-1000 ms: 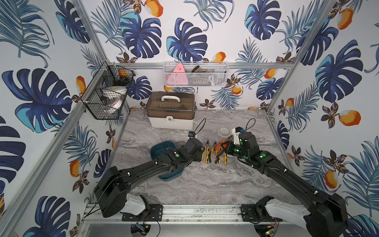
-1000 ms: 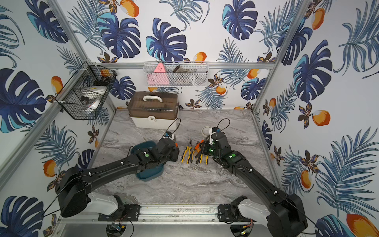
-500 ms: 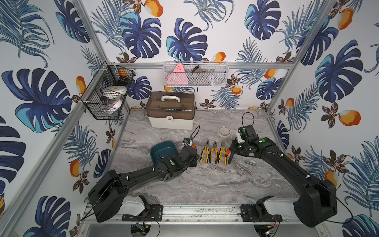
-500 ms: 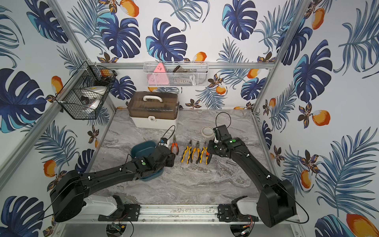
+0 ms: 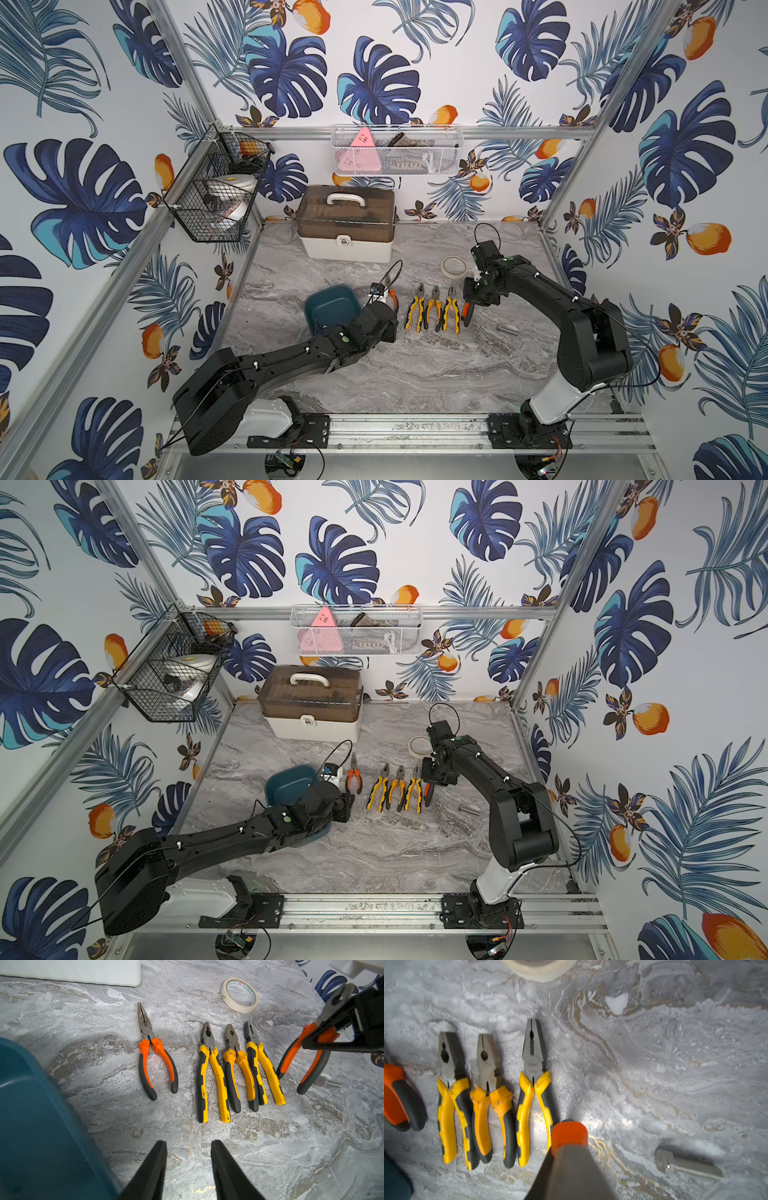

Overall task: Take the pliers out of the storage box
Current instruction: Place the pliers at the center of the board.

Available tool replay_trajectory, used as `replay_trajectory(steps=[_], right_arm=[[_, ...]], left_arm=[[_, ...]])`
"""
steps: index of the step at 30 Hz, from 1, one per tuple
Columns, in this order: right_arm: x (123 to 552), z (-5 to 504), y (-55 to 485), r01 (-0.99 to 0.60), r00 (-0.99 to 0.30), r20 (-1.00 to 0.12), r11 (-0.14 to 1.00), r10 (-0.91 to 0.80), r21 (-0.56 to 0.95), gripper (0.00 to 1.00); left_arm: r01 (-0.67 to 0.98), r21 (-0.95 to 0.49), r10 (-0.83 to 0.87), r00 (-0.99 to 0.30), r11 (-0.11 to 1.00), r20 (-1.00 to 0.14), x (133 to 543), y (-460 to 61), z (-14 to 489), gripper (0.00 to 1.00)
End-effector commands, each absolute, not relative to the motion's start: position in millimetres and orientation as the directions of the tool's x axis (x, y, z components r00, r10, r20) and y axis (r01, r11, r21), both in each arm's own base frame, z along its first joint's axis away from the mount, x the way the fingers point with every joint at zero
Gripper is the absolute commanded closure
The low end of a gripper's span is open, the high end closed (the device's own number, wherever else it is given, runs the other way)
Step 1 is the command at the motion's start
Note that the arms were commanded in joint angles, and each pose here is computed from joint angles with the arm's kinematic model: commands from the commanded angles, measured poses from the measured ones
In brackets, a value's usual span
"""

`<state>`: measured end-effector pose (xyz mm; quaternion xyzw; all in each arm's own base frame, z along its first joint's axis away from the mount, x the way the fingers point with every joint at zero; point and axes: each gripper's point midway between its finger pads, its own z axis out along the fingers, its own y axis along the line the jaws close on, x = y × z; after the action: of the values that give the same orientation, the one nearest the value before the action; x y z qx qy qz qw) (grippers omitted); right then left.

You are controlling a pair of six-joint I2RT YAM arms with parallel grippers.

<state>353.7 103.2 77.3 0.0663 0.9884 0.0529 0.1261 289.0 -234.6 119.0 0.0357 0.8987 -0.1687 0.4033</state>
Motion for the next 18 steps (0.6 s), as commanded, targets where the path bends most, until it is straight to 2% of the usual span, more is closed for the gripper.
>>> replay_trajectory(steps=[1, 8, 15, 18], right_arm=[[361.0, 58.5, 97.4, 0.116, -0.963, -0.231, 0.987, 0.138, 0.108, 0.9], [375.1, 26.0, 86.0, 0.153, -0.963, -0.204, 0.979, 0.178, 0.133, 0.89], [372.2, 15.8, 89.5, 0.132, -0.976, -0.15, 0.974, 0.16, 0.184, 0.91], [372.1, 18.1, 85.5, 0.137, -0.975, -0.15, 0.974, 0.165, 0.182, 0.86]], left_arm=[[0.222, -0.268, -0.061, -0.654, 0.937, -0.754, 292.1, -237.9, 122.7, 0.56], [0.226, -0.261, -0.048, -0.665, 0.939, -0.746, 293.1, -240.2, 117.6, 0.56], [0.229, -0.257, -0.038, -0.671, 0.939, -0.74, 293.4, -242.2, 114.6, 0.57], [0.231, -0.257, -0.036, -0.674, 0.938, -0.738, 293.5, -243.1, 113.7, 0.57]])
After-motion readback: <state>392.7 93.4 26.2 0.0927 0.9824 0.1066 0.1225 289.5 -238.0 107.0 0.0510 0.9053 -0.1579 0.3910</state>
